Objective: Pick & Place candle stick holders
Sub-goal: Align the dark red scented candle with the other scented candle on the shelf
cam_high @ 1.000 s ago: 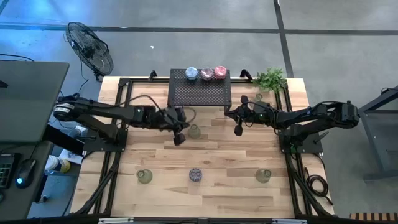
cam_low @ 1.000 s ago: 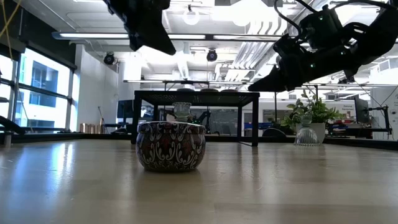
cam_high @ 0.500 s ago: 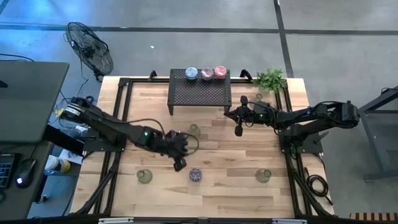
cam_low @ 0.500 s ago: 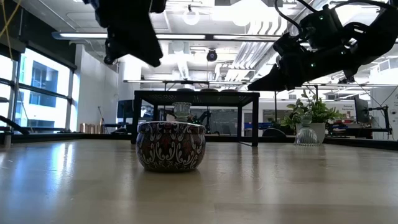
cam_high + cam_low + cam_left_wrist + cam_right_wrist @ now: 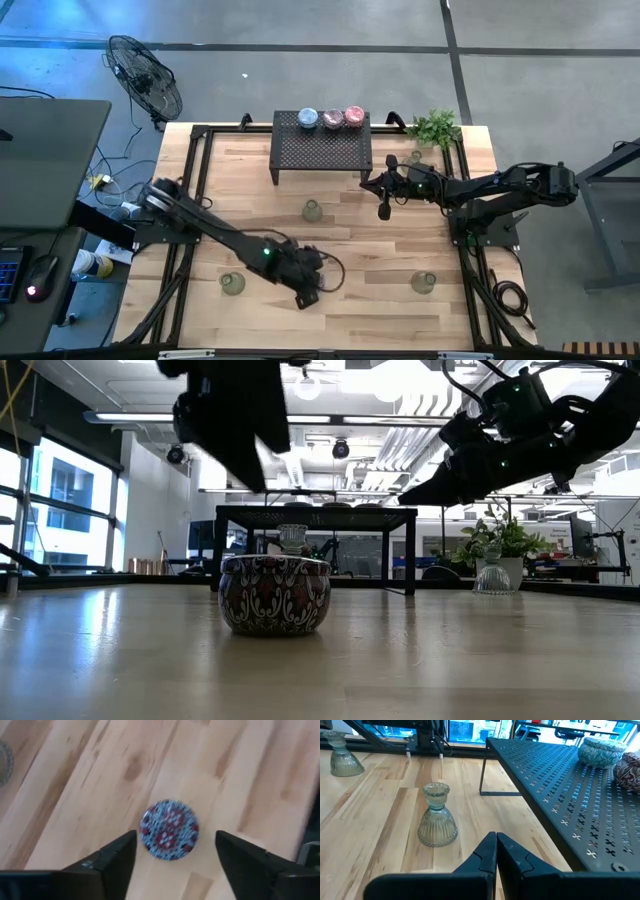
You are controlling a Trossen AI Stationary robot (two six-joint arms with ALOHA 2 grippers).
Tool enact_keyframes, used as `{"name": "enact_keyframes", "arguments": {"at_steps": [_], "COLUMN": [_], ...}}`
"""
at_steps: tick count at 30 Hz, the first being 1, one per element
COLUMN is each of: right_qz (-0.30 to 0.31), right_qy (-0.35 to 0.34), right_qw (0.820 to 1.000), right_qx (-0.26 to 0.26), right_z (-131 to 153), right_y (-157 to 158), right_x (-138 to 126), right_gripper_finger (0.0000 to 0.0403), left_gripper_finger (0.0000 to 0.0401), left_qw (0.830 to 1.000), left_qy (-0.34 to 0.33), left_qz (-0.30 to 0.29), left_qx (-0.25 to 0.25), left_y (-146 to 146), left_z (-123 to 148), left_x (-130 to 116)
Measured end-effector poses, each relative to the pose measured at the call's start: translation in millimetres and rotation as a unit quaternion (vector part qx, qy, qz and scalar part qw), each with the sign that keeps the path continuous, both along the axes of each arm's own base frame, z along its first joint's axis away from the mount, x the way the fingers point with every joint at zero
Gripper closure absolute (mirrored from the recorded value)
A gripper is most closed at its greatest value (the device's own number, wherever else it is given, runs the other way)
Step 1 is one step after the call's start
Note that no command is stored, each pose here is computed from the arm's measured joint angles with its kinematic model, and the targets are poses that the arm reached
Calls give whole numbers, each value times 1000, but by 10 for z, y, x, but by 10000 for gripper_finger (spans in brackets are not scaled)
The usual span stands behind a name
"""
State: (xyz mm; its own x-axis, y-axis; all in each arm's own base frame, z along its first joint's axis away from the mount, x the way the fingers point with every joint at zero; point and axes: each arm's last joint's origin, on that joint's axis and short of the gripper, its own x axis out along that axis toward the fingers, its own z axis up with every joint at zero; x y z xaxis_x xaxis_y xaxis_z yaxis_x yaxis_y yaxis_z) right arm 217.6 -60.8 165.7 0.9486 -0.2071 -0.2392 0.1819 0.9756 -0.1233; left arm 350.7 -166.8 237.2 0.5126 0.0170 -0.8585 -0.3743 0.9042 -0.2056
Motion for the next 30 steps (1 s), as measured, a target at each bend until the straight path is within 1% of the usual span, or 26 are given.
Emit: {"name": "enact_keyframes", "arguments": {"at_steps": [1, 5, 7, 8, 13, 18, 20, 24, 25, 30], "right_qz": [0, 6, 12, 13, 15, 14, 14, 14, 14, 14], "right_qy": [0, 0, 0, -1, 2, 2, 2, 2, 2, 3], "right_qw": [1000, 1000, 1000, 1000, 1000, 1000, 1000, 1000, 1000, 1000], "right_qx": [0, 2, 3, 4, 6, 6, 6, 6, 6, 5], "right_z": [-1, -1, -1, -1, -7, -7, -7, -7, -7, -7], "right_y": [0, 4, 7, 8, 9, 9, 9, 9, 9, 9], "right_x": [0, 1, 1, 1, 0, 0, 0, 0, 0, 0], "right_gripper_finger": [401, 402, 402, 401, 402, 401, 402, 401, 401, 401], "left_gripper_finger": [119, 72, 51, 42, 10, 2, 2, 2, 2, 2], "left_qw": [1000, 999, 999, 999, 997, 996, 995, 994, 994, 995], "left_qy": [13, 26, 34, 47, 69, 88, 97, 93, 91, 80], "left_qz": [1, 16, 15, 12, 15, 14, 18, 33, 37, 54], "left_qx": [7, 16, 19, 17, -1, 5, 18, 51, 52, 7], "left_y": [-20, -71, -87, -91, -130, -138, -121, -79, -59, 84], "left_z": [-40, -150, -216, -265, -441, -552, -566, -564, -563, -551], "left_x": [41, 187, 218, 221, 267, 278, 256, 251, 262, 381]}}
